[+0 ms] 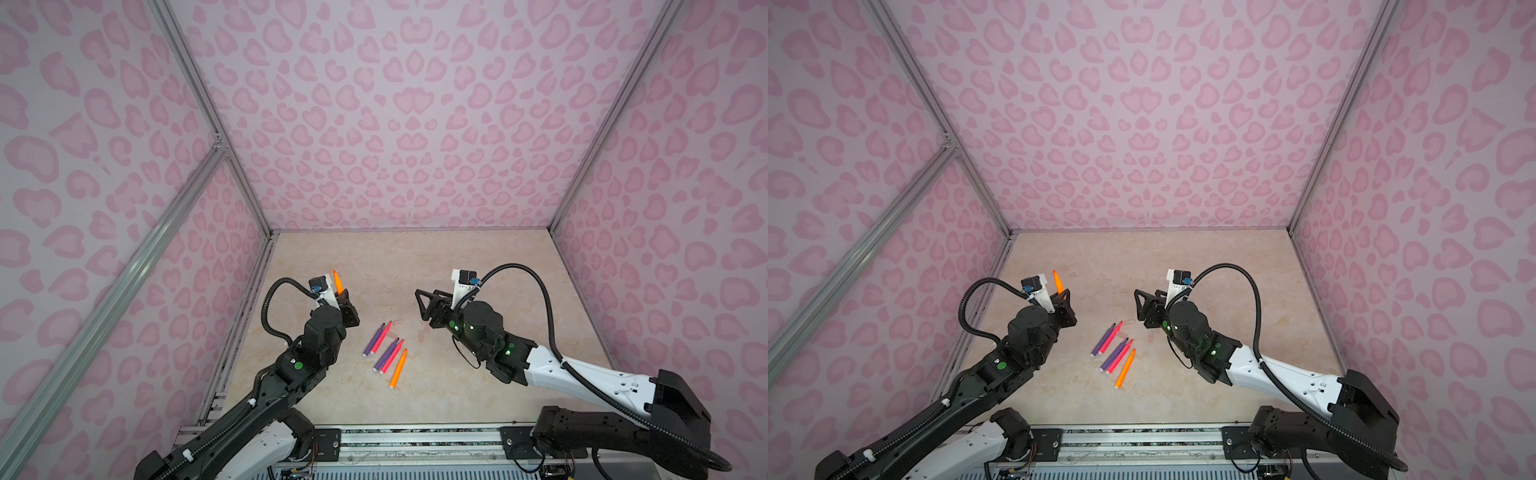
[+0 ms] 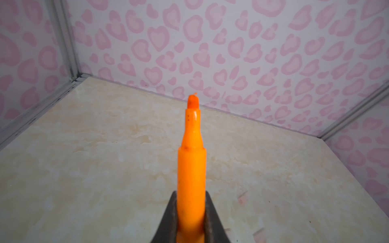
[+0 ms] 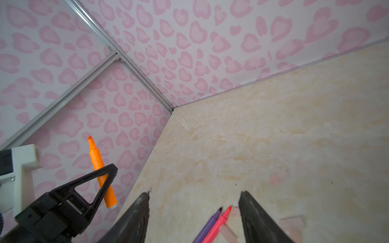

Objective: Insert the pens into the pen caps

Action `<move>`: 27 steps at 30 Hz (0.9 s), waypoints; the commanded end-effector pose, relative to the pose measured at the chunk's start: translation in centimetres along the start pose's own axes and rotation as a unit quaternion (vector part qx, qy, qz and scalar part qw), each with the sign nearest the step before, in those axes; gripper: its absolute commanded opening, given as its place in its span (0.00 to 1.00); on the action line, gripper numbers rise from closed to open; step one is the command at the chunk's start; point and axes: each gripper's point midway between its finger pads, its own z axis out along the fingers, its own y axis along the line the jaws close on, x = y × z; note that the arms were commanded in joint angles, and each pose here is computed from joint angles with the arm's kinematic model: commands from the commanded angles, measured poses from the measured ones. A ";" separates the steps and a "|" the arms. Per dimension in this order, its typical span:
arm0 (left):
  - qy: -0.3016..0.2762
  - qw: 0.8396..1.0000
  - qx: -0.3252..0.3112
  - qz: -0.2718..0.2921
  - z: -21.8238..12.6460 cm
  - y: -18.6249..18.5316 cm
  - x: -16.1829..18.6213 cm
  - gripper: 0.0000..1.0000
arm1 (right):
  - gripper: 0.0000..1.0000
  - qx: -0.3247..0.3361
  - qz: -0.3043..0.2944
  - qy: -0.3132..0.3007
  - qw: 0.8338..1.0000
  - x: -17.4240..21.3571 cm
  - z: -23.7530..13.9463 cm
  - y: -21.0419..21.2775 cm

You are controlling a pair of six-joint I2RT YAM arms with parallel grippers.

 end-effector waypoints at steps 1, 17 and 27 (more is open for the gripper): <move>0.060 0.998 -0.027 -0.006 0.3 1.6 3.5 0.04 | 0.68 0.100 -0.036 0.000 0.994 -0.5 -0.1 -3.1; 0.146 0.987 0.070 0.003 2.3 -3.0 7.1 0.04 | 0.48 0.231 -0.045 0.143 0.961 6.4 5.4 -11.8; 0.119 0.990 0.073 0.012 1.6 -2.8 5.7 0.03 | 0.50 0.241 -0.042 0.212 0.946 11.2 9.9 -13.1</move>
